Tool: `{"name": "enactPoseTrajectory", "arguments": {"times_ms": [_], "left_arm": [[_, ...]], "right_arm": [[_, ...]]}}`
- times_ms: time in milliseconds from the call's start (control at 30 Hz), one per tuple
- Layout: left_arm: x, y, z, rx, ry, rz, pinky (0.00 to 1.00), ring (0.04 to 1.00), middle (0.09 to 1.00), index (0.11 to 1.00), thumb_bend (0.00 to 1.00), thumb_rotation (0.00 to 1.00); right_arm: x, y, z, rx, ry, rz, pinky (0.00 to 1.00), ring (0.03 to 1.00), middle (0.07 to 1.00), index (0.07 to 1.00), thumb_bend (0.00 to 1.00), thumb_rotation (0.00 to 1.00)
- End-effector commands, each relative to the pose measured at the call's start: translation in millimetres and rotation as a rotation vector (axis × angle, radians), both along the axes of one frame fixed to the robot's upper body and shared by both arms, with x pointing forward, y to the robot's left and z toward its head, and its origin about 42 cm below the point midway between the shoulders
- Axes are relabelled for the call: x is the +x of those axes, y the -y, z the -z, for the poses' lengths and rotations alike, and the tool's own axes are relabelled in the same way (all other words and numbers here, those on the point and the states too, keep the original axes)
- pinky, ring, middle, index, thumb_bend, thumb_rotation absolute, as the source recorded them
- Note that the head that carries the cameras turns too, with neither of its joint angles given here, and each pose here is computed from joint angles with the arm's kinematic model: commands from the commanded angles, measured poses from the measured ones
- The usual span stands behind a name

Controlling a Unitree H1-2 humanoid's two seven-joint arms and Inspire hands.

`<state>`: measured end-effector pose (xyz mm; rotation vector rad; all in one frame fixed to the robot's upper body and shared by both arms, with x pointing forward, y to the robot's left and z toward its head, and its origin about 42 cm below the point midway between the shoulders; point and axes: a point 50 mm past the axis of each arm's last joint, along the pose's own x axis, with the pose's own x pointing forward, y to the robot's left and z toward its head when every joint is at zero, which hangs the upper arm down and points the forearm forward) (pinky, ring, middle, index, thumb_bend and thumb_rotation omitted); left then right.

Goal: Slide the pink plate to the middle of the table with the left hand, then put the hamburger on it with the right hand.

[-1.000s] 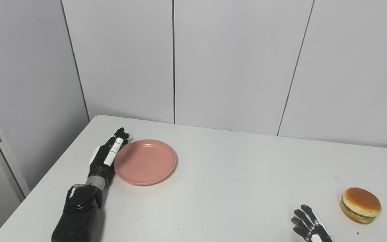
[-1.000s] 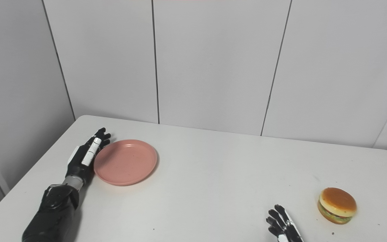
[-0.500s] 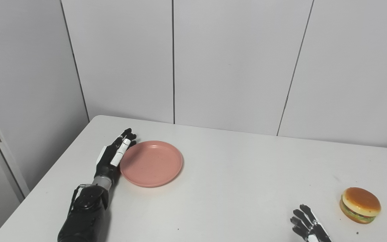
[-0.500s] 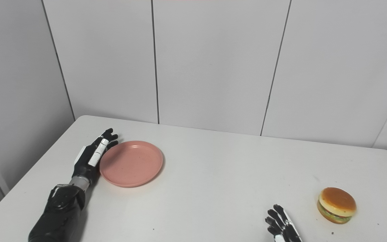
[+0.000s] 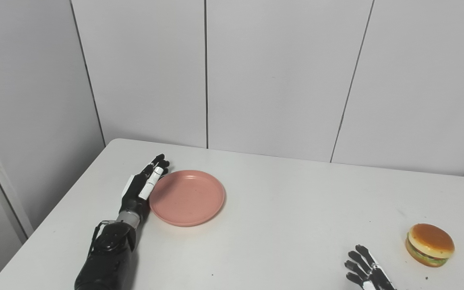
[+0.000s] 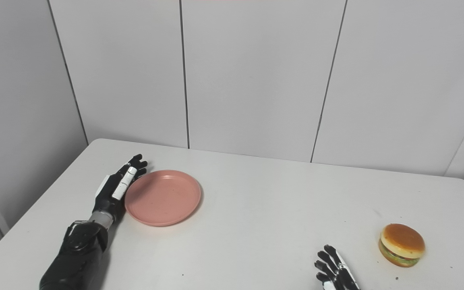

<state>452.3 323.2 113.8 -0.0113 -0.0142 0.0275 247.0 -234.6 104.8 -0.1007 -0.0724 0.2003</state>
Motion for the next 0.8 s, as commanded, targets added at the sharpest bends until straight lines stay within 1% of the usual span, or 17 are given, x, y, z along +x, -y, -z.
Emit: {"name": "enactPoseTrajectory", "arguments": {"times_ms": [0, 100, 233, 400, 667, 767], "left_arm": [[14, 21, -16, 0.01, 0.034, 0.078, 0.9, 0.902, 0.891, 0.888, 0.86, 0.78], [13, 25, -15, 0.004, 0.029, 0.085, 0.91, 0.907, 0.895, 0.895, 0.86, 0.79], [10, 32, -12, -0.003, 0.025, 0.091, 0.91, 0.899, 0.885, 0.882, 0.89, 0.78], [9, 43, -8, 0.012, 0.014, 0.121, 0.91, 0.901, 0.891, 0.888, 0.89, 0.8], [13, 55, -8, 0.018, 0.022, 0.159, 0.9, 0.889, 0.879, 0.872, 0.89, 0.8], [14, 59, -9, 0.01, 0.023, 0.171, 0.92, 0.898, 0.884, 0.871, 0.88, 0.79]], "right_arm": [[-16, -6, 25, -0.015, -0.135, -0.024, 0.84, 0.858, 0.891, 0.922, 0.77, 0.87], [-17, -7, 24, -0.027, -0.129, -0.028, 0.83, 0.856, 0.888, 0.919, 0.77, 0.88], [-17, -8, 24, -0.039, -0.118, -0.033, 0.82, 0.85, 0.884, 0.918, 0.75, 0.88], [-18, -9, 24, -0.062, -0.102, -0.043, 0.81, 0.847, 0.882, 0.915, 0.74, 0.88], [-18, -11, 24, -0.089, -0.075, -0.053, 0.8, 0.843, 0.873, 0.901, 0.76, 0.89], [-18, -12, 23, -0.097, -0.069, -0.057, 0.79, 0.84, 0.871, 0.895, 0.78, 0.89]]}}
